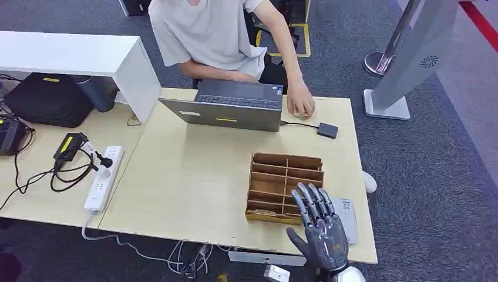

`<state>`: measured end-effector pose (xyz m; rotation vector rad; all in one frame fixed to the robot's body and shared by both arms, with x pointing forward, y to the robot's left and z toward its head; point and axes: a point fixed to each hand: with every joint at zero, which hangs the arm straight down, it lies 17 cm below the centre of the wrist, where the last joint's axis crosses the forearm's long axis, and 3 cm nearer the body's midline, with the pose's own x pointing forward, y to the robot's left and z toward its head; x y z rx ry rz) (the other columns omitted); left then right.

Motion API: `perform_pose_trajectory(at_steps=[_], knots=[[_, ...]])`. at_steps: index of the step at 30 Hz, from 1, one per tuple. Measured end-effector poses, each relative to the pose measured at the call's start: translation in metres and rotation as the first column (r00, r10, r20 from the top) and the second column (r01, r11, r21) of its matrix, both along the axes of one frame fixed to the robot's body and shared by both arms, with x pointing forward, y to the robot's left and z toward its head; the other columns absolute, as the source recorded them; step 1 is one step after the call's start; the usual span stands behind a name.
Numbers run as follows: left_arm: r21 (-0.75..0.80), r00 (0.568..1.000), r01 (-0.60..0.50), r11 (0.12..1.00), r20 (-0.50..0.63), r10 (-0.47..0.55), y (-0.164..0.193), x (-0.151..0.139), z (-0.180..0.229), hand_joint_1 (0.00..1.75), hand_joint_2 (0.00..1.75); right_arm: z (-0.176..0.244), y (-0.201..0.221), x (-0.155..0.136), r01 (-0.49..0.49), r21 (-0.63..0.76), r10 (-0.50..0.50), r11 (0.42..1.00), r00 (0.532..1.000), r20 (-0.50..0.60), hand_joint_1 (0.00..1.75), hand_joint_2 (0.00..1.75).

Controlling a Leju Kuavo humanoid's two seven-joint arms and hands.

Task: Pass the card to the sensor for recognition and then transmit it.

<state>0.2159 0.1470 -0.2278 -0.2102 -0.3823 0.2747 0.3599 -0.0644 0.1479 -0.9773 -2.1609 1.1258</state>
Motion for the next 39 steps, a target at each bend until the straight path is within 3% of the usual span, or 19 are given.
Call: perform_pose_trajectory(at_steps=[19, 39], knots=[[0.012, 1.000, 0.004, 1.000, 0.004, -0.004, 0.004, 0.014, 0.004, 0.00, 1.75, 0.007, 0.024, 0.010, -0.014, 0.001, 0.014, 1.000, 1.000, -0.006, 0.00, 1.75], [0.030, 1.000, 0.027, 0.999, -0.002, -0.027, 0.010, 0.013, 0.002, 0.00, 1.75, -0.060, -0.002, 0.015, 0.068, -0.086, -0.081, 0.994, 0.984, -0.158, 0.00, 1.75]])
